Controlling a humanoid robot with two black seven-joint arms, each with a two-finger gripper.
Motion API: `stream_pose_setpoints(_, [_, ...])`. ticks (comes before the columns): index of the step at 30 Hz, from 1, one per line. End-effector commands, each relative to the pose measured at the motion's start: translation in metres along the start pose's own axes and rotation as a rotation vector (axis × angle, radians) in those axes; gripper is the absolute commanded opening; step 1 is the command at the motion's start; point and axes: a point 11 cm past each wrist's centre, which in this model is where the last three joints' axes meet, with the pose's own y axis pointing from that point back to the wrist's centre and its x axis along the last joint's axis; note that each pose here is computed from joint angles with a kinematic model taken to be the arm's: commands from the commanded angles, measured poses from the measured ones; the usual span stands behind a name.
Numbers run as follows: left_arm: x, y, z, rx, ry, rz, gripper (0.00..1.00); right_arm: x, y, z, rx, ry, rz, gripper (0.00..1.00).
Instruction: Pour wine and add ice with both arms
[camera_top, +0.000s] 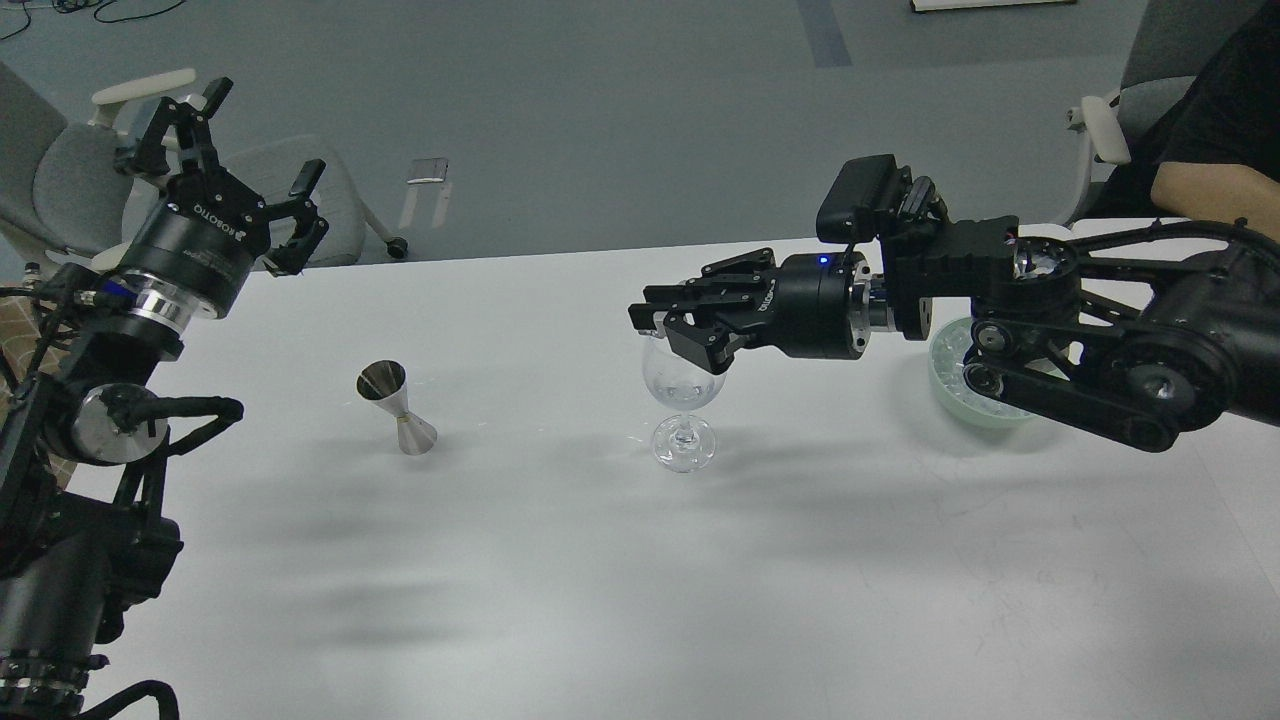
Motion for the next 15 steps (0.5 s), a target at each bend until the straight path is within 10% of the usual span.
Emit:
stream_pose_setpoints(1, [0.0001, 0.0000, -0.0001, 0.001, 0.000, 0.000, 0.98, 0.0017, -0.0004, -0.0004, 0.002, -0.006, 0.006, 0.25])
stream_pose_setpoints(15, [0.0004, 0.0002, 0.0005, -0.001, -0.002, 0.001, 0.98, 0.0047, 0.0031, 0.0018, -0.005, -0.015, 0.030, 0.43])
